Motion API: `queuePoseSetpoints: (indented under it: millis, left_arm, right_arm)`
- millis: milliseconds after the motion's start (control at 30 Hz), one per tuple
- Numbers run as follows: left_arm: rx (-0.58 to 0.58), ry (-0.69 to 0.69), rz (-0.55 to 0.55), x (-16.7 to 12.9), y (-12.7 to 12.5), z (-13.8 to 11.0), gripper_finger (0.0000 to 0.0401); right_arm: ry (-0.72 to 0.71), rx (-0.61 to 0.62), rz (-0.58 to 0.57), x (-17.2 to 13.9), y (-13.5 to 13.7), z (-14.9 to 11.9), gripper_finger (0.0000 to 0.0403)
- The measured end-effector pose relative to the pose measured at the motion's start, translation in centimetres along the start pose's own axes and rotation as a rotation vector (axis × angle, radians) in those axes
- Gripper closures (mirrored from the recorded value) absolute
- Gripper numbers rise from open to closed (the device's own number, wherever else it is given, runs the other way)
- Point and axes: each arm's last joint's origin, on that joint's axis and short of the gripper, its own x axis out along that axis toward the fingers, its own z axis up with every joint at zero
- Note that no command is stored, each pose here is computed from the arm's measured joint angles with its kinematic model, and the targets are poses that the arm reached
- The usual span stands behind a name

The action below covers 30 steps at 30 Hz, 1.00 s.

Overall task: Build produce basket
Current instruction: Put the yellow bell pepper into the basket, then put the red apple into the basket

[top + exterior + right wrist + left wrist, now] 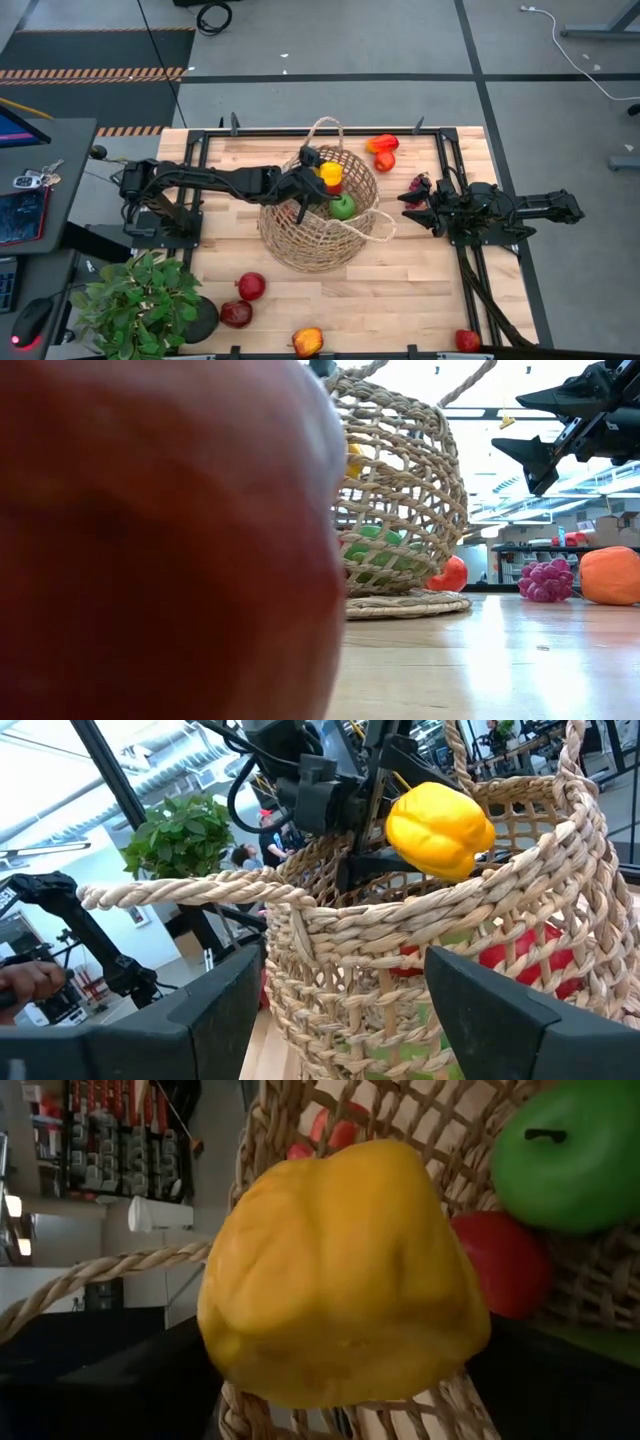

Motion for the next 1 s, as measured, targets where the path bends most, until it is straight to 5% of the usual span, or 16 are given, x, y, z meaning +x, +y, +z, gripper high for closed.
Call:
queuePoseSetpoints:
  millis: [333,433,800,1000]
  left_arm:
    - [-0.051,-0.023,-0.003,0.0,0.0,0.2,0.0005]
    - [-0.1,-0.009,0.101,-0.1,0.7,0.5,0.0005]
    - [-0.39,-0.112,0.448,-4.2,8.1,2.8,0.0014]
    - [-0.549,-0.178,0.514,-9.0,11.1,0.5,0.0015]
  right_arm:
    - [0.0,0.0,0.0,0.0,0.0,0.0,0.0118]
    - [0.0,0.0,0.0,0.0,0.0,0.0,0.0118]
    - [-0.001,0.0,0.001,0.0,0.0,0.0,0.0118]
    - [-0.014,0.0,0.006,0.0,0.1,0.1,0.0118]
